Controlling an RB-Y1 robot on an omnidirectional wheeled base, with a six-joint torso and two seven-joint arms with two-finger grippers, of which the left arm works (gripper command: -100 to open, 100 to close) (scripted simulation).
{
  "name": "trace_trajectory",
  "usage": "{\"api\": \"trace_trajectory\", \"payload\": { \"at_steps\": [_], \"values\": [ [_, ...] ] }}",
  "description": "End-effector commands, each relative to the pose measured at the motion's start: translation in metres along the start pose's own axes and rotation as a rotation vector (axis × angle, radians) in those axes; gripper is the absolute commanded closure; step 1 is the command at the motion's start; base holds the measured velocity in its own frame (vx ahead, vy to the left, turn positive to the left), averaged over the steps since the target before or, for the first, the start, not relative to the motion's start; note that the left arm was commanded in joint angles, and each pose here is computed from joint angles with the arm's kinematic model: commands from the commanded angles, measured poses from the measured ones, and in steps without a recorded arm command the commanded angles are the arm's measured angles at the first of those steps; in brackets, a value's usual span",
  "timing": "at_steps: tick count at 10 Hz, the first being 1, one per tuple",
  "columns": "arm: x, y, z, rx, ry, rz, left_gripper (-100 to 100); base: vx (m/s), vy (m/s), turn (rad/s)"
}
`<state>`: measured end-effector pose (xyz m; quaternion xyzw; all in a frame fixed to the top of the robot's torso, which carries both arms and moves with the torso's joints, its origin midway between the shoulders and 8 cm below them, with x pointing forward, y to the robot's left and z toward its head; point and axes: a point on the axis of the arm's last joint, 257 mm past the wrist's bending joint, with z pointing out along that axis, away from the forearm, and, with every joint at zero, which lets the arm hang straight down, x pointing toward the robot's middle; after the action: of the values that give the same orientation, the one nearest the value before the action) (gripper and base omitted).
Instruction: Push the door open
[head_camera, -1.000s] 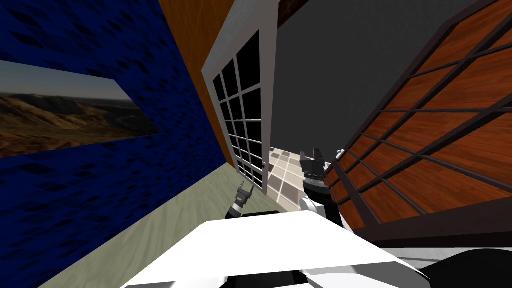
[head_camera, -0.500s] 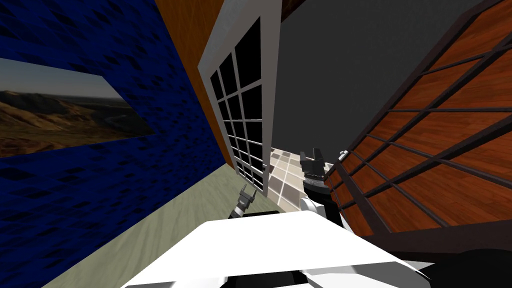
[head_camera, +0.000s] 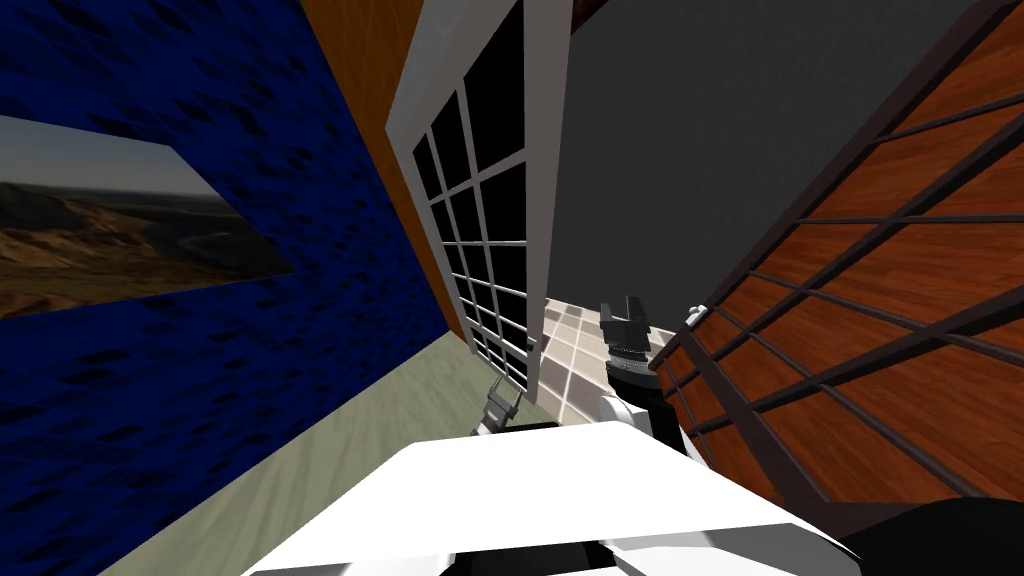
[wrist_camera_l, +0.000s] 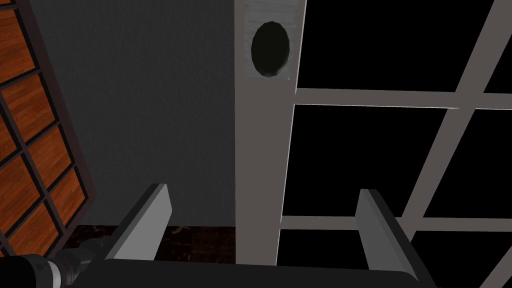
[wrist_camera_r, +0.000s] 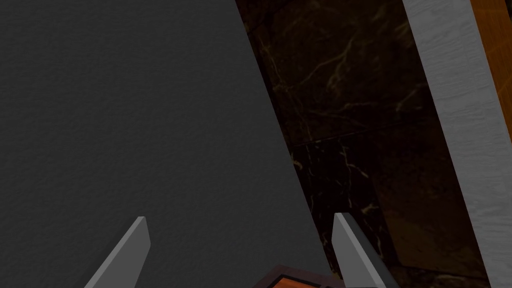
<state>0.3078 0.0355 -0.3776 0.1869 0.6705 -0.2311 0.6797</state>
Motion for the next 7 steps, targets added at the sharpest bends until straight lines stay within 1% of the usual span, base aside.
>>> {"api": "trace_trajectory", "payload": {
  "at_steps": [1,2,4,5,6,7],
  "values": [
    [0.007,-0.009,0.0003,0.022,0.012,0.020,-100,0.152,0.017,-0.013],
    [0.010,-0.013,0.0001,0.028,0.015,0.025,-100,0.109,0.011,-0.003],
    [0.018,-0.028,-0.0007,0.055,0.027,0.044,-100,0.113,0.010,-0.015],
    [0.020,-0.032,-0.0008,0.062,0.030,0.048,-100,0.122,0.011,-0.006],
    [0.018,-0.028,-0.0005,0.056,0.029,0.043,-100,0.053,0.008,-0.001],
    [0.025,-0.021,-0.0084,0.065,0.047,0.065,-100,0.090,-0.070,-0.018]
  ]
}}
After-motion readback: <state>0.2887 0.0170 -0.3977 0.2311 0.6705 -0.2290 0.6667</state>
